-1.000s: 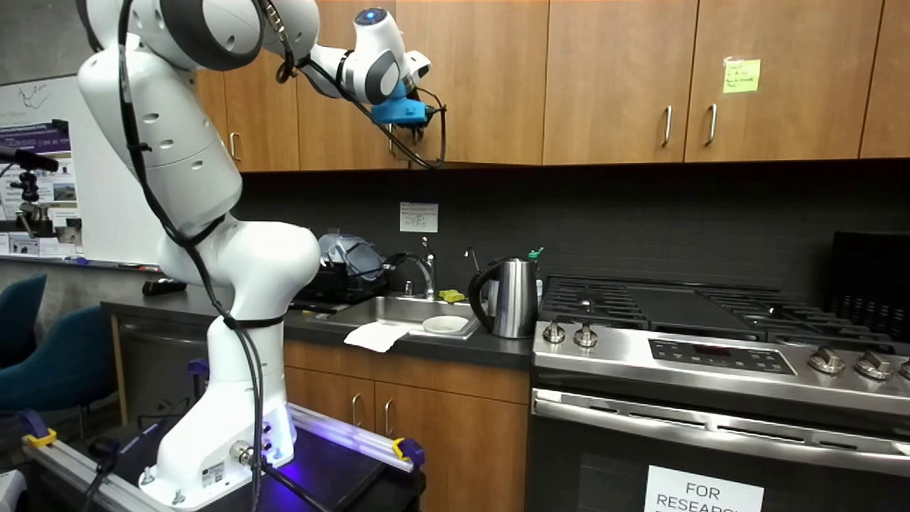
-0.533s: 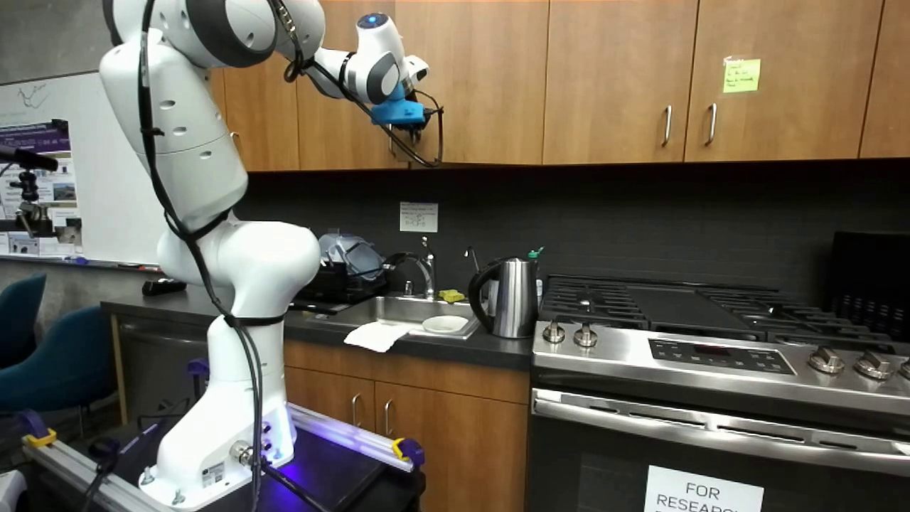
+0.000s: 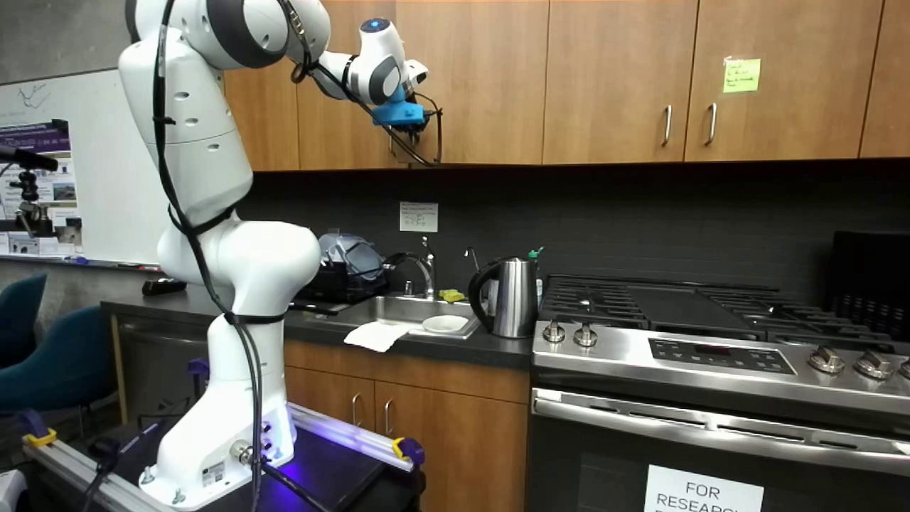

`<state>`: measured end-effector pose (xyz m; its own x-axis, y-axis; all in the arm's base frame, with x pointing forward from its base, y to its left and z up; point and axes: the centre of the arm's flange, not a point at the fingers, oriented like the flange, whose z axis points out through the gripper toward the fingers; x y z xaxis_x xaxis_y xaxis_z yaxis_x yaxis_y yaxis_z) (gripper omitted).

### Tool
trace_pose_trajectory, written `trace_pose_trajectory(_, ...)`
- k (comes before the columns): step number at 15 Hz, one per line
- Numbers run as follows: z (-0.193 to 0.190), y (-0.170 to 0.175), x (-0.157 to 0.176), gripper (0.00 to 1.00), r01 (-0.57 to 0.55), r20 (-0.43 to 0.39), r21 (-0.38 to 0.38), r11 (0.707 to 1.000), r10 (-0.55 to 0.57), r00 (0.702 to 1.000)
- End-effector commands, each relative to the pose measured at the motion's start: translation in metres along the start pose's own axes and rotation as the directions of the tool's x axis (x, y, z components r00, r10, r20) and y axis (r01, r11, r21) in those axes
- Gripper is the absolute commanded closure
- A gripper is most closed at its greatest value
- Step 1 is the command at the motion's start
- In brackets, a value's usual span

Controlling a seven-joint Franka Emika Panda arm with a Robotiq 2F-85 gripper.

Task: Close the open cabinet door

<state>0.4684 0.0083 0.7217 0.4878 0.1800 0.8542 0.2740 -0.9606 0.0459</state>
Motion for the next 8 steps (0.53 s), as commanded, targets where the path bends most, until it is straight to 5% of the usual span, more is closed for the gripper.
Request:
trace_pose_trajectory(1,0.006,0.003,0.02,0.97,0.041,0.007,0.005,0.999,-0.041,0.999)
trace_pose_trajectory(8,0.027,-0.002,0.04,0.97,0.055,0.041,0.007,0.998,-0.055,0.998)
